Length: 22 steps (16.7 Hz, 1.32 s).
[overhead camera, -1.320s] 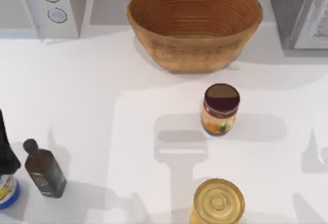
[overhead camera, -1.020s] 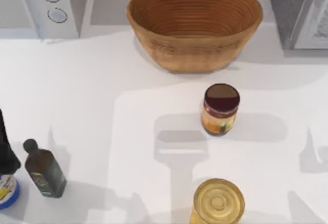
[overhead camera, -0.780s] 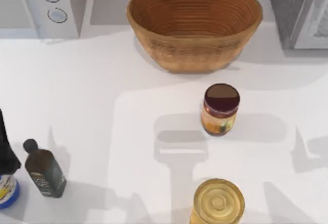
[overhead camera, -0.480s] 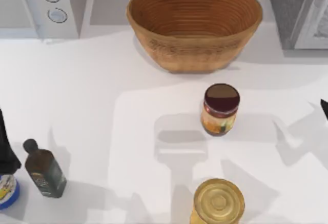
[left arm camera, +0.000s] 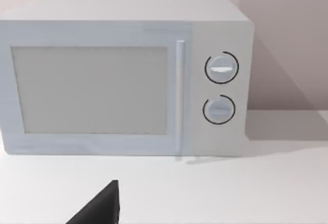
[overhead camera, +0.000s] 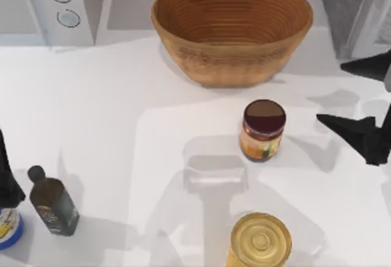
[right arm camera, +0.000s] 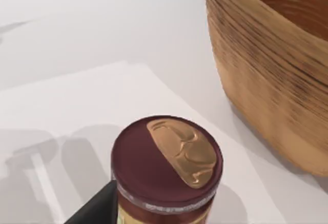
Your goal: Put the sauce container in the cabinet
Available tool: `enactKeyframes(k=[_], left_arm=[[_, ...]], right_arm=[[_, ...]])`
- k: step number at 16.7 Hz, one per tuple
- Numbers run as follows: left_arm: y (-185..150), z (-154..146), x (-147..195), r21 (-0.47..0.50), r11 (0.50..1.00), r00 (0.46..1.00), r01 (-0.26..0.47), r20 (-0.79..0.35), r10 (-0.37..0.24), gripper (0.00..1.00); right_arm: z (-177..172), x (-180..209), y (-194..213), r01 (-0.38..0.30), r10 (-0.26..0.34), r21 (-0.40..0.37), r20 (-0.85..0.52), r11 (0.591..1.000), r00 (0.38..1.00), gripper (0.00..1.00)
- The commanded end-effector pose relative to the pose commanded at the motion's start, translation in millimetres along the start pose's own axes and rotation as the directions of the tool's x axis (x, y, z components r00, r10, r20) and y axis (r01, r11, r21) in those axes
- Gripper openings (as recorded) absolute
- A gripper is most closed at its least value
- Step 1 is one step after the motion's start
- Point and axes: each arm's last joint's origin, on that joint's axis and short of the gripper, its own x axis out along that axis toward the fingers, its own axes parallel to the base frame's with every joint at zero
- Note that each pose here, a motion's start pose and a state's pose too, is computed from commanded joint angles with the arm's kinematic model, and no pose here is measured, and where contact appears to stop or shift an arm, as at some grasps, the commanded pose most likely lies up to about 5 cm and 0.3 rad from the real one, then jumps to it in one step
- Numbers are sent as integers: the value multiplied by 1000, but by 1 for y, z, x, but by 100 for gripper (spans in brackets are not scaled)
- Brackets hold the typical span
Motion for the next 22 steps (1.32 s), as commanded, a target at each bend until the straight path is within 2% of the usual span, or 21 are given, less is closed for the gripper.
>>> enactKeyframes(k=[3, 5, 9, 13, 22], left_arm=[[0, 0, 0, 0, 1000, 1000, 0, 0, 0, 100], [0, 0, 0, 0, 1000, 1000, 0, 0, 0, 100], [0, 0, 0, 0, 1000, 1000, 0, 0, 0, 100], [0, 0, 0, 0, 1000, 1000, 0, 0, 0, 100], [0, 0, 0, 0, 1000, 1000, 0, 0, 0, 100]], right_arm=[[-30, 37, -27, -187, 188, -23, 52, 982, 981, 100], [-54, 60, -40, -288, 290, -38, 96, 957, 952, 100], [-102, 94, -52, -424, 428, -62, 185, 903, 885, 100], [-129, 109, -54, -479, 483, -76, 235, 874, 844, 100], [-131, 114, -55, -481, 484, -75, 238, 874, 842, 100]])
